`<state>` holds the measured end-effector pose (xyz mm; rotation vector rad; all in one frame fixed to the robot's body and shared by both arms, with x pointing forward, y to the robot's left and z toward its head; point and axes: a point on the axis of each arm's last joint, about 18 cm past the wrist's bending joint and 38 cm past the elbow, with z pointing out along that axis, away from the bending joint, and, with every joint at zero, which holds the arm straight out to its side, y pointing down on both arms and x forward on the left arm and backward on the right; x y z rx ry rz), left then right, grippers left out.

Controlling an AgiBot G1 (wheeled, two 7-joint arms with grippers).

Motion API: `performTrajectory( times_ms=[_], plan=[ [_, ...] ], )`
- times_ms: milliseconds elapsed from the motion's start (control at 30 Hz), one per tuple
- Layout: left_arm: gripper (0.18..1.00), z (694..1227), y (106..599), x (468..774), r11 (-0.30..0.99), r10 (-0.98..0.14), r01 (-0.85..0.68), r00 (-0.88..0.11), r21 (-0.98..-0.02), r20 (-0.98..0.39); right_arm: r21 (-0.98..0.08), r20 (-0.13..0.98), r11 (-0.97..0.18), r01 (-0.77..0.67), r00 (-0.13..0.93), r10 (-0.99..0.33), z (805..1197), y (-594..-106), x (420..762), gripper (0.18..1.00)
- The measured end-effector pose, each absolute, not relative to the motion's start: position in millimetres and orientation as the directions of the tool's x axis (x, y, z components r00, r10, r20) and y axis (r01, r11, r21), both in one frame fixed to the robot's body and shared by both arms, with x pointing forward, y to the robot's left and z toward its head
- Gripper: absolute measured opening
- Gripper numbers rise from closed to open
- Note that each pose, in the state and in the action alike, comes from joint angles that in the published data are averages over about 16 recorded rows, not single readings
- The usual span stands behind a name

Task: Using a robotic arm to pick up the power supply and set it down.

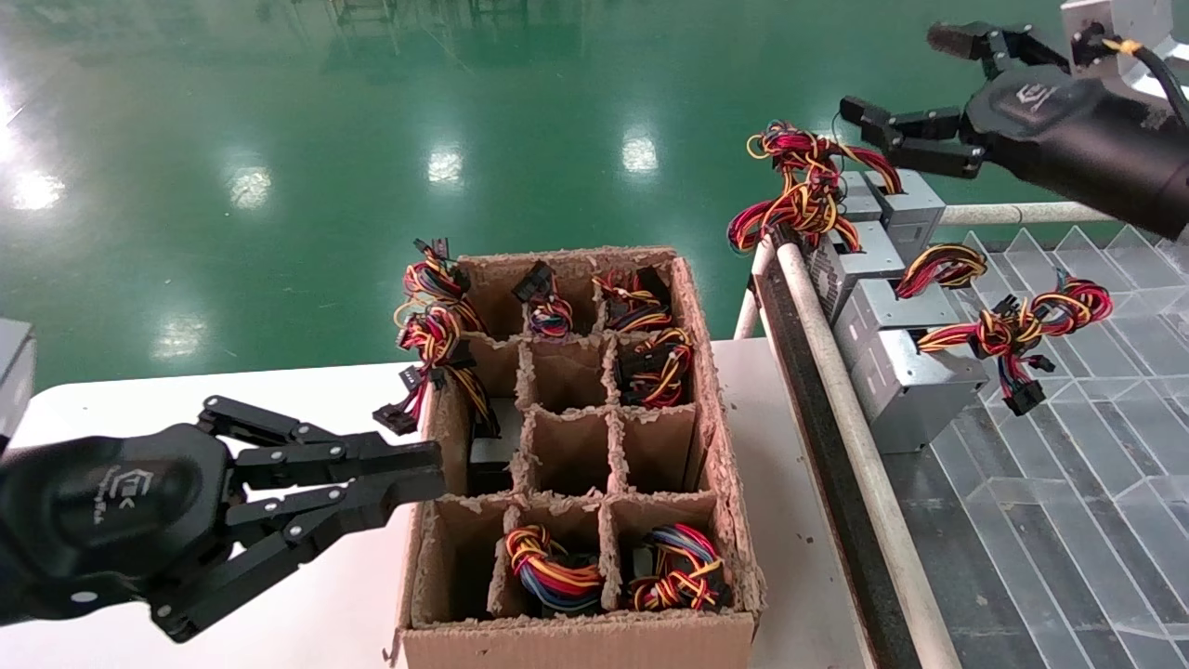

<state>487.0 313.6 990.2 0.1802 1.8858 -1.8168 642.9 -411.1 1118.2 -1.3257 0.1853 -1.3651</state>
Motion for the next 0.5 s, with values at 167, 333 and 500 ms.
performTrajectory(
  times_ms=[167,333,500],
  plan=[
    [0.256,990,314,487,0.096,-0.250,0.434,-0.861,-0.896,-0.444,-0.748,0.575,-0.285,0.600,0.370,-0.729,1107,-402,628,0.990],
    [0.332,990,314,487,0.096,-0.250,0.434,-0.861,-0.896,-0.444,-0.754,0.581,-0.249,0.609,0.439,-0.685,1095,-390,612,0.999],
    [0.423,990,314,487,0.096,-0.250,0.434,-0.861,-0.896,-0.444,-0.764,0.585,-0.214,0.609,0.512,-0.629,1081,-377,594,1.000]
  ],
)
